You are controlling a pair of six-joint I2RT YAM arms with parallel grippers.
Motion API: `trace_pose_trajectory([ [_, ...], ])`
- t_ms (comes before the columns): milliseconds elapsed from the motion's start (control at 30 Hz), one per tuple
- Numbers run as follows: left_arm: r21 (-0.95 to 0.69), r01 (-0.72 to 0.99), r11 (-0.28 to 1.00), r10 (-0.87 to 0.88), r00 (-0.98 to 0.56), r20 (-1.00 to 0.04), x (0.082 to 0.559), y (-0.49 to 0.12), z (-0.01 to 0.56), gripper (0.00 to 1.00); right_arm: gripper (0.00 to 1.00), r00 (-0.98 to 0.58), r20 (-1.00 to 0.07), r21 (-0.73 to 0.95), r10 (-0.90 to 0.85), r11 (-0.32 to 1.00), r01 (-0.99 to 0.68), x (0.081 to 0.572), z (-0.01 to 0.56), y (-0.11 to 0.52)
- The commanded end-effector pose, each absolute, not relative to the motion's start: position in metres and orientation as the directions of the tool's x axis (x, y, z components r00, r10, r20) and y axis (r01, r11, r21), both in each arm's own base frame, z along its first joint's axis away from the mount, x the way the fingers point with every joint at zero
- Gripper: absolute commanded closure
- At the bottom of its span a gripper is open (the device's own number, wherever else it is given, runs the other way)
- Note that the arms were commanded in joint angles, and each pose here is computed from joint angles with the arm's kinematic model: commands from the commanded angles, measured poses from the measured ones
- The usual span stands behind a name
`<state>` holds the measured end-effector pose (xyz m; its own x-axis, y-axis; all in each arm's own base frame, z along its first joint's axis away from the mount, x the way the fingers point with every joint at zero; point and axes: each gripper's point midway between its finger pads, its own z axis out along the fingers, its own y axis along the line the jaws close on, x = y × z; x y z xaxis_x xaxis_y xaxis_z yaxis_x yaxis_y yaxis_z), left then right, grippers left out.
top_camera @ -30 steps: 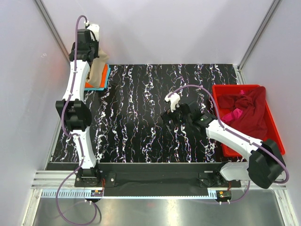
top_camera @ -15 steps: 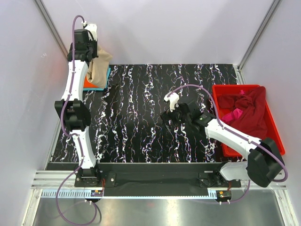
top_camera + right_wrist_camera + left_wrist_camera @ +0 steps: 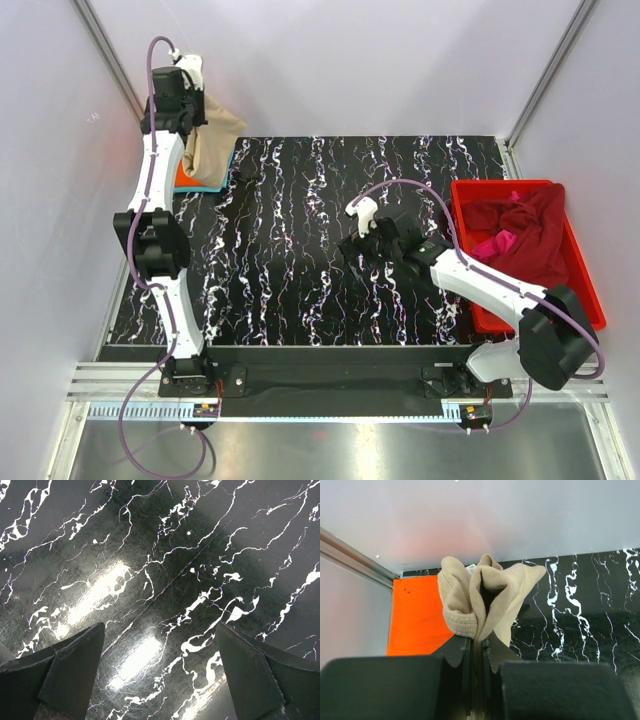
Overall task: Fold and stack the t-shirts
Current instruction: Neatly place the folded tshirt to the corner
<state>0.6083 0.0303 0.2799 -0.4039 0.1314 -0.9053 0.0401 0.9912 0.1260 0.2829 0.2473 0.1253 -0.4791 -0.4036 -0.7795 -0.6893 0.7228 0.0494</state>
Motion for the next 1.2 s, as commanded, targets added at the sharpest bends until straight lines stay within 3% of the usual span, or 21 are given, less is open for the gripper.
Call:
trace_pose_trajectory([
  [0, 0.110, 0.015, 0.994, 0.110, -0.245, -0.963, 0.619, 0.048, 0.329, 1.00, 0.01, -0.450, -0.813, 0.060, -0.370, 0.716, -0.695, 0.294, 0.148, 0.259],
  [767, 0.062, -0.073, 0.995, 0.041, -0.265, -0.964, 0.683, 0.134, 0.232, 1.00, 0.02, -0.530, -0.748, 0.095, -0.400, 0.725, -0.682, 0.316, 0.124, 0.279],
  [800, 0.061, -0.098, 0.993, 0.033, -0.264, -0.964, 0.685, 0.138, 0.228, 0.95, 0.02, -0.535, -0.743, 0.096, -0.404, 0.725, -0.682, 0.316, 0.121, 0.281],
  [833, 0.068, -0.145, 0.987, 0.028, -0.258, -0.966, 0.686, 0.148, 0.229, 0.58, 0.02, -0.536, -0.743, 0.098, -0.400, 0.728, -0.678, 0.318, 0.123, 0.281],
  [867, 0.080, -0.257, 0.963, 0.010, -0.261, -0.965, 0.682, 0.167, 0.229, 0.45, 0.02, -0.539, -0.743, 0.102, -0.398, 0.728, -0.678, 0.318, 0.123, 0.282],
  [933, 0.097, -0.324, 0.941, 0.004, -0.275, -0.962, 0.680, 0.178, 0.224, 0.39, 0.02, -0.544, -0.741, 0.107, -0.394, 0.730, -0.675, 0.319, 0.124, 0.283],
  [967, 0.100, -0.376, 0.921, -0.008, -0.273, -0.962, 0.677, 0.185, 0.225, 0.23, 0.02, -0.555, -0.739, 0.116, -0.382, 0.739, -0.664, 0.318, 0.124, 0.282],
  [1033, 0.084, -0.393, 0.916, -0.026, -0.266, -0.964, 0.673, 0.185, 0.231, 0.16, 0.02, -0.556, -0.743, 0.123, -0.373, 0.740, -0.661, 0.315, 0.128, 0.281],
  [1167, 0.082, -0.363, 0.928, -0.013, -0.251, -0.968, 0.666, 0.160, 0.259, 0.15, 0.02, -0.572, -0.756, 0.160, -0.320, 0.756, -0.635, 0.308, 0.138, 0.277],
])
